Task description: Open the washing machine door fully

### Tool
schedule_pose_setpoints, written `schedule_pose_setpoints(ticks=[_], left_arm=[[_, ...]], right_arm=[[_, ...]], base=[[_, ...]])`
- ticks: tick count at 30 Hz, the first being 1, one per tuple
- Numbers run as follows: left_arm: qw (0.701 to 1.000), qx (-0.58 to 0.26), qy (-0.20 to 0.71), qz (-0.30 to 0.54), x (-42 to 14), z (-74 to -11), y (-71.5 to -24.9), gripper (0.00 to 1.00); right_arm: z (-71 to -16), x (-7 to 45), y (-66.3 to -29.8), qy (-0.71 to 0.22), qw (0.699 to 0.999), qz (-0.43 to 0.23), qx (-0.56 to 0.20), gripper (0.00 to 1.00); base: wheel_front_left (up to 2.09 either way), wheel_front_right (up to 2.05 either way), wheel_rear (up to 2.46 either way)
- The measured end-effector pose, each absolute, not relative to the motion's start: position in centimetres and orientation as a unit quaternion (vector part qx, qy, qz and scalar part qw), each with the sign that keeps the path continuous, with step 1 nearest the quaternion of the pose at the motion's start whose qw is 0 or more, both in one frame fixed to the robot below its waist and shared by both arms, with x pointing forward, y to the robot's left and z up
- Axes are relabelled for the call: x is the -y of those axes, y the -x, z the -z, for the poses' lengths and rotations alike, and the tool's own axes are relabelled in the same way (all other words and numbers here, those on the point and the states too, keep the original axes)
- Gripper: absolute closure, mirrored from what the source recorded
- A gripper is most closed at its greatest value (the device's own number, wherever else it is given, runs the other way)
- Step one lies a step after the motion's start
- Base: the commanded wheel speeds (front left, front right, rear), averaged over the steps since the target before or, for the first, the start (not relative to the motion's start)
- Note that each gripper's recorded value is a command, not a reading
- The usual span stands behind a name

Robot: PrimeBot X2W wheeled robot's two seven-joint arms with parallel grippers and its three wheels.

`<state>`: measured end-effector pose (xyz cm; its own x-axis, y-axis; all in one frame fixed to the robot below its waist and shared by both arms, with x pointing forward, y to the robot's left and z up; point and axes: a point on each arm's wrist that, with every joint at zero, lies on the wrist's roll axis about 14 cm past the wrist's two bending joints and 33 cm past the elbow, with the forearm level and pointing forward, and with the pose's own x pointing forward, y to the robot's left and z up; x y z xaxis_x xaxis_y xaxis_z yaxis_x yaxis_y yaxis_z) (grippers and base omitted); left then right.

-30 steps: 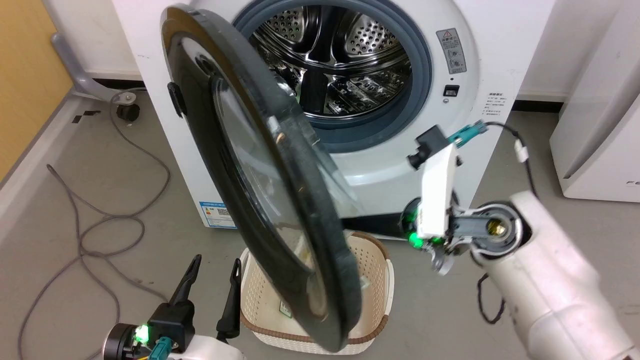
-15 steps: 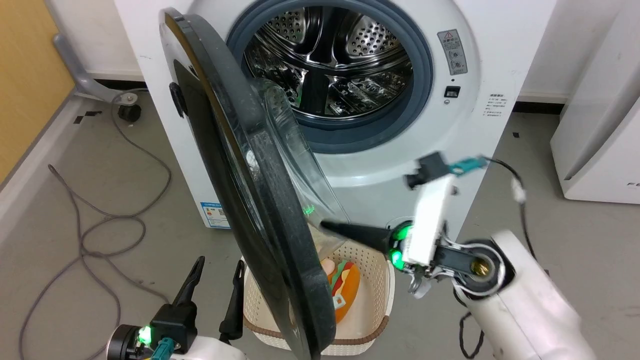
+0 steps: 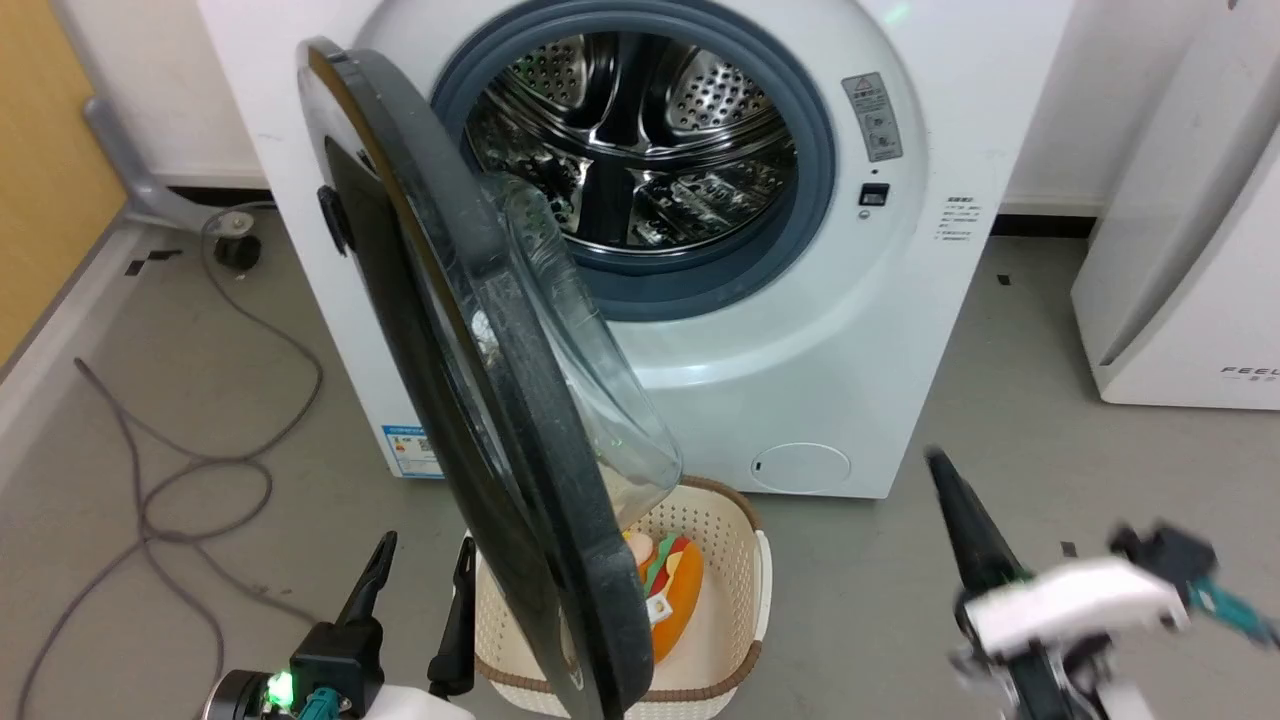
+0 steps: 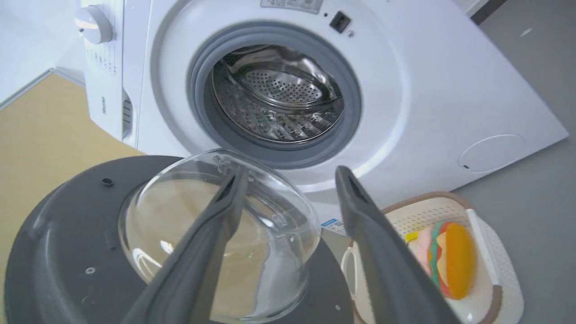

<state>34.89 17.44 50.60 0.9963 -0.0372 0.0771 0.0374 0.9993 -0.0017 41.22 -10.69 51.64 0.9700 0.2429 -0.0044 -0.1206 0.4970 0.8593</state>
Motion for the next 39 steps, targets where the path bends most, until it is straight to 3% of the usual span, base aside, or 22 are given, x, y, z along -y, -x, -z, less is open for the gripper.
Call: schedule_pose_setpoints(ticks=[6, 12, 17, 23, 28, 35, 36, 37, 39], left_arm=[[0.999, 0.035, 0.003, 0.023, -17.1, -50.4, -34.8, 0.0], [0.999, 0.028, 0.006, 0.026, -16.9, -49.9, -34.7, 0.0], [0.999, 0.027, 0.007, 0.023, -17.1, -49.8, -34.6, 0.0], [0.999, 0.027, 0.007, 0.022, -17.2, -49.8, -34.6, 0.0], [0.999, 0.026, 0.007, 0.022, -17.3, -49.7, -34.6, 0.0], [1.0, 0.02, 0.008, 0.023, -17.2, -49.4, -34.7, 0.0], [1.0, 0.018, 0.008, 0.022, -17.3, -49.3, -34.7, 0.16], [1.0, 0.017, 0.009, 0.021, -17.3, -49.2, -34.7, 0.53], [1.0, 0.014, 0.009, 0.021, -17.4, -49.0, -34.6, 1.0]], right_arm=[[-47.4, 16.5, -37.7, -0.418, 0.908, 0.002, -0.035, 0.0], [-46.6, 21.5, -35.3, -0.308, 0.949, 0.067, -0.005, 0.0], [-49.6, 22.4, -34.8, -0.15, 0.987, 0.045, 0.035, 0.0], [-52.1, 21.1, -34.4, -0.036, 0.998, 0.01, 0.058, 0.0], [-53.2, 18.6, -34.1, 0.005, 0.998, -0.028, 0.061, 0.0], [-52.7, 17.4, -33.8, -0.007, 0.998, -0.045, 0.042, 0.0], [-52.7, 17.4, -33.8, -0.013, 0.998, -0.045, 0.042, 0.0], [-52.6, 17.4, -33.8, -0.015, 0.998, -0.045, 0.041, 0.0], [-52.5, 17.5, -33.7, -0.016, 0.998, -0.044, 0.039, 0.0]], base=[[0.0, 0.0, 0.0], [0.0, 0.0, 0.0], [0.0, 0.0, 0.0], [0.0, 0.0, 0.0], [0.0, 0.0, 0.0], [0.0, 0.0, 0.0], [0.0, 0.0, 0.0], [0.0, 0.0, 0.0], [0.0, 0.0, 0.0]])
